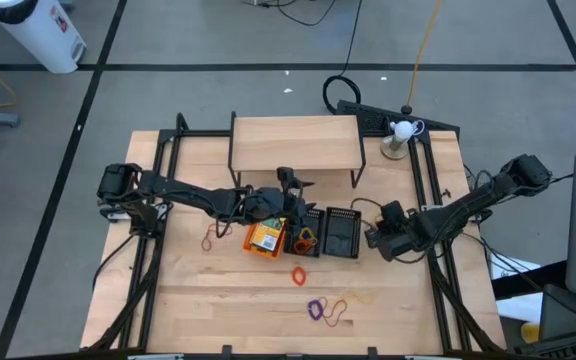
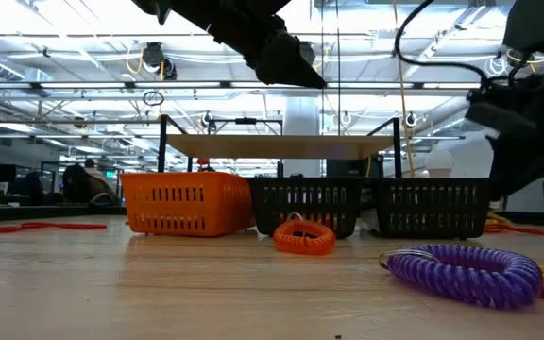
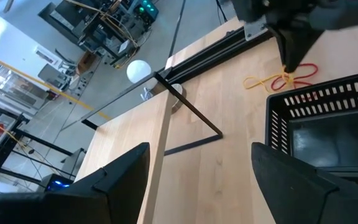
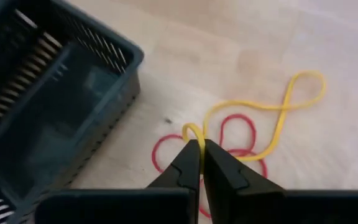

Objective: Pick & Place Office Desk Supplies
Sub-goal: Put the yellow rubber band into the right black bin

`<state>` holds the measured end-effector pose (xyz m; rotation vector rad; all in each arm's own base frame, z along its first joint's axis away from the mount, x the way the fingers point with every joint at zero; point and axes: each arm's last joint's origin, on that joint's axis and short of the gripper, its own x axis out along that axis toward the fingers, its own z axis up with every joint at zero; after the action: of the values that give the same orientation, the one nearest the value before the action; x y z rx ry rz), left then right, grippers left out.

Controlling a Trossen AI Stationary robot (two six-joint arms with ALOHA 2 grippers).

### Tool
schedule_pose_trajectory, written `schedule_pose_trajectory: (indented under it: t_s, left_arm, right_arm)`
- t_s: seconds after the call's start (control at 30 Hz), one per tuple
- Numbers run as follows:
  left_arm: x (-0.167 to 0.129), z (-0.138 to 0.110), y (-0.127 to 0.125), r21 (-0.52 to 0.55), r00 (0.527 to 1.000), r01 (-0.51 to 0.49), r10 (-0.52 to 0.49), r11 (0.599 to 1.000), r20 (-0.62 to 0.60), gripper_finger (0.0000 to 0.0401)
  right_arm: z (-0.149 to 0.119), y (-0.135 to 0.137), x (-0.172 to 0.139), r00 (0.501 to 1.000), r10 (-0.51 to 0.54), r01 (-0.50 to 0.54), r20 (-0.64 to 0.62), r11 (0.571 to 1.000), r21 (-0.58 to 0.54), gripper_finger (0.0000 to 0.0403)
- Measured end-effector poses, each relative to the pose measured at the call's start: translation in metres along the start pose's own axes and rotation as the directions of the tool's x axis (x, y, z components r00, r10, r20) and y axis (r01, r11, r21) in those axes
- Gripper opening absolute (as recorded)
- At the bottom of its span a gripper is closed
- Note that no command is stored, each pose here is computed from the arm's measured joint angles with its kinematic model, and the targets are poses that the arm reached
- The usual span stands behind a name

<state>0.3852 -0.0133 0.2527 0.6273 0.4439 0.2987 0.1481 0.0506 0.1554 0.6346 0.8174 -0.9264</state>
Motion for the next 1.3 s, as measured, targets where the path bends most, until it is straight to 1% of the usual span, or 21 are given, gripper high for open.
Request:
schedule_pose_trajectory:
  t_s: [0.2,0.3,0.37,0.47,0.53,0.63,0.7,0.77,0.83,1.0,1.07,1.17,1.3]
  left_arm:
    - [0.000,0.000,0.000,-0.004,1.000,0.000,0.000,1.000,0.000,0.0278]
    - [0.000,0.000,0.000,-0.004,1.000,0.000,0.000,1.000,0.000,0.0278]
    - [0.000,0.000,0.000,-0.004,1.000,0.000,0.000,1.000,0.000,0.0278]
    - [0.000,0.000,0.000,-0.007,1.000,0.000,0.000,1.000,0.000,0.0278]
    - [0.000,0.000,0.000,-0.008,1.000,0.000,0.000,1.000,0.000,0.0278]
    - [0.000,0.000,0.000,-0.008,1.000,0.000,0.000,1.000,0.000,0.0278]
    - [0.000,0.000,0.000,-0.007,1.000,0.001,-0.001,1.000,-0.002,0.0278]
    - [0.000,0.000,0.000,-0.006,1.000,0.003,-0.003,1.000,-0.005,0.0278]
    - [0.000,0.000,0.000,-0.007,1.000,0.003,-0.003,1.000,-0.005,0.0278]
    - [0.000,0.000,0.000,-0.009,1.000,0.003,-0.003,1.000,-0.005,0.0278]
    - [0.000,-0.001,0.000,-0.009,1.000,0.003,-0.003,1.000,-0.006,0.0278]
    - [0.000,-0.001,0.000,-0.012,1.000,0.004,-0.004,1.000,-0.007,0.0278]
    - [0.000,-0.001,0.000,-0.019,1.000,0.005,-0.005,1.000,-0.009,0.0278]
  right_arm:
    - [0.016,-0.006,-0.023,0.986,0.121,-0.120,0.119,0.993,-0.011,0.0002]
    - [0.028,-0.004,-0.038,0.963,0.193,-0.186,0.186,0.981,-0.053,0.0001]
    - [0.036,-0.001,-0.049,0.939,0.252,-0.234,0.234,0.967,-0.102,0.0001]
    - [0.049,0.006,-0.068,0.877,0.374,-0.330,0.303,0.925,-0.186,0.0001]
    - [0.057,0.010,-0.079,0.815,0.465,-0.398,0.346,0.883,-0.249,0.0001]
    - [0.066,0.016,-0.095,0.712,0.588,-0.485,0.384,0.807,-0.337,0.0001]
    - [0.070,0.018,-0.102,0.653,0.649,-0.524,0.390,0.759,-0.385,0.0001]
    - [0.072,0.020,-0.106,0.620,0.684,-0.548,0.385,0.728,-0.412,0.0001]
    - [0.071,0.021,-0.106,0.615,0.696,-0.555,0.371,0.716,-0.423,0.0000]
    - [0.066,0.024,-0.098,0.664,0.669,-0.538,0.334,0.738,-0.407,0.0001]
    - [0.064,0.026,-0.095,0.679,0.660,-0.528,0.320,0.743,-0.411,0.0008]
    - [0.062,0.029,-0.092,0.688,0.667,-0.539,0.287,0.734,-0.414,0.0028]
    - [0.060,0.032,-0.089,0.693,0.670,-0.542,0.265,0.727,-0.422,0.0073]
